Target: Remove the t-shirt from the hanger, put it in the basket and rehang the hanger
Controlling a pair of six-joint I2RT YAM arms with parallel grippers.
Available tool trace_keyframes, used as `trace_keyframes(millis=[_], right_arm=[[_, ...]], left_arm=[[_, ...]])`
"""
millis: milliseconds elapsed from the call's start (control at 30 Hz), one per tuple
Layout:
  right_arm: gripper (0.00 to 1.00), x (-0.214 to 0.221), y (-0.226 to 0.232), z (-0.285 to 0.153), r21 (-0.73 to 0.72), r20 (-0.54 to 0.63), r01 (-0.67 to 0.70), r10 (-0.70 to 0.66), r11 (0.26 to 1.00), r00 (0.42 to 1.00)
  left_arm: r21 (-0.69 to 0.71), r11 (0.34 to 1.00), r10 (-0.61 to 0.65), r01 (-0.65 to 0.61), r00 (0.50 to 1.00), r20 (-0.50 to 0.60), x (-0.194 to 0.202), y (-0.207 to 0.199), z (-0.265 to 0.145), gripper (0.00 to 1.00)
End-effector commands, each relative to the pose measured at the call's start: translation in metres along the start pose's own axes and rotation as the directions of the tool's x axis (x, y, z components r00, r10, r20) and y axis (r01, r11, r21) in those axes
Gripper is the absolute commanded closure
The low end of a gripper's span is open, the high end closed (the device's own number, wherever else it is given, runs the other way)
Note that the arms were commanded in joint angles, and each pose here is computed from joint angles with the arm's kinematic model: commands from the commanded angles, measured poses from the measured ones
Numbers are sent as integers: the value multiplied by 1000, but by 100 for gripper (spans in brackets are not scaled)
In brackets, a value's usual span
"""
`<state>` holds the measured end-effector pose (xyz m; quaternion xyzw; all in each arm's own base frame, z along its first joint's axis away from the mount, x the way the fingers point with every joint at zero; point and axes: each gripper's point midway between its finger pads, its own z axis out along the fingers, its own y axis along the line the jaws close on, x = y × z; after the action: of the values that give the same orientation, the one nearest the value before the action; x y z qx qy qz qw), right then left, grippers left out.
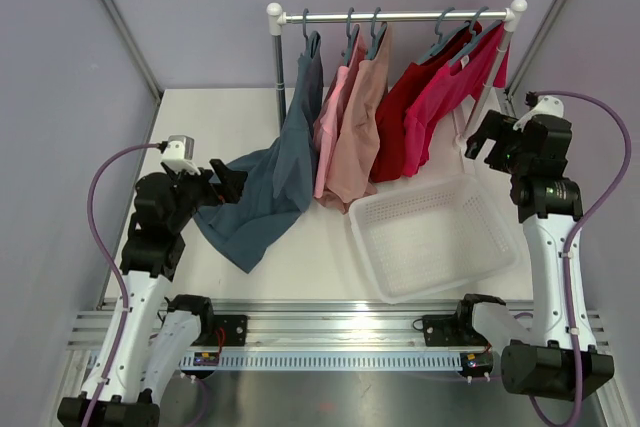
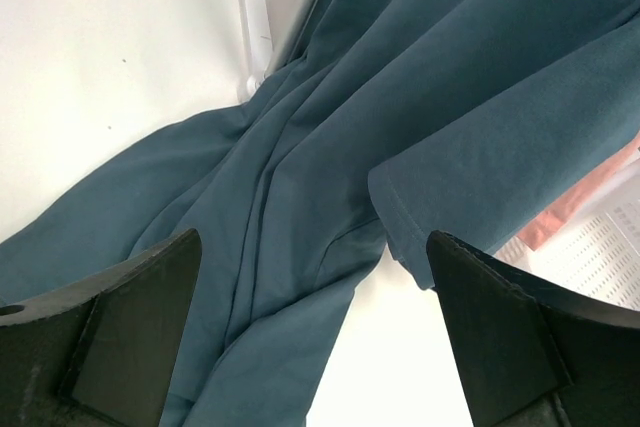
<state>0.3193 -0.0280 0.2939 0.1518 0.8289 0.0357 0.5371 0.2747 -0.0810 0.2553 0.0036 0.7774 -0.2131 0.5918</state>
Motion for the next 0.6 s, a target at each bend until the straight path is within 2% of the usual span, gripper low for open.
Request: trace_keyframes(millis=[0, 33, 67, 167, 267, 400, 533, 567], right_arm=[[1, -11, 49, -26, -303, 98, 200, -178, 932, 979], [1, -7, 56, -31, -361, 135, 303, -271, 882, 953], [1, 3, 74, -41, -471, 140, 329, -299, 818, 944], [1, 18, 89, -52, -588, 149, 377, -362, 715, 920], [0, 36, 89, -51, -625, 134, 383, -390, 680, 911], [1, 50, 82, -40, -606, 104, 363, -382, 708, 918], [1, 66, 90, -45, -682, 117, 367, -401, 633, 909], [1, 67, 94, -48, -697, 129, 365, -394, 617, 910]], left_arm=[[26, 1000, -13, 13, 1000, 24, -23, -11, -3, 1], [26, 1000, -16, 16, 1000, 24, -26, -12, -4, 1], [27, 999, -26, 25, 1000, 17, -28, -14, -4, 1], [53, 998, -40, 39, 999, 11, -39, -23, -6, 1], [101, 993, -60, 58, 998, 12, -53, -37, -6, 1], [118, 992, -30, 32, 999, -22, -68, -61, -2, 1], [56, 998, 17, -15, 999, -28, -98, -75, 14, 1], [57, 998, 27, -27, 1000, -9, -117, -82, 20, 1]])
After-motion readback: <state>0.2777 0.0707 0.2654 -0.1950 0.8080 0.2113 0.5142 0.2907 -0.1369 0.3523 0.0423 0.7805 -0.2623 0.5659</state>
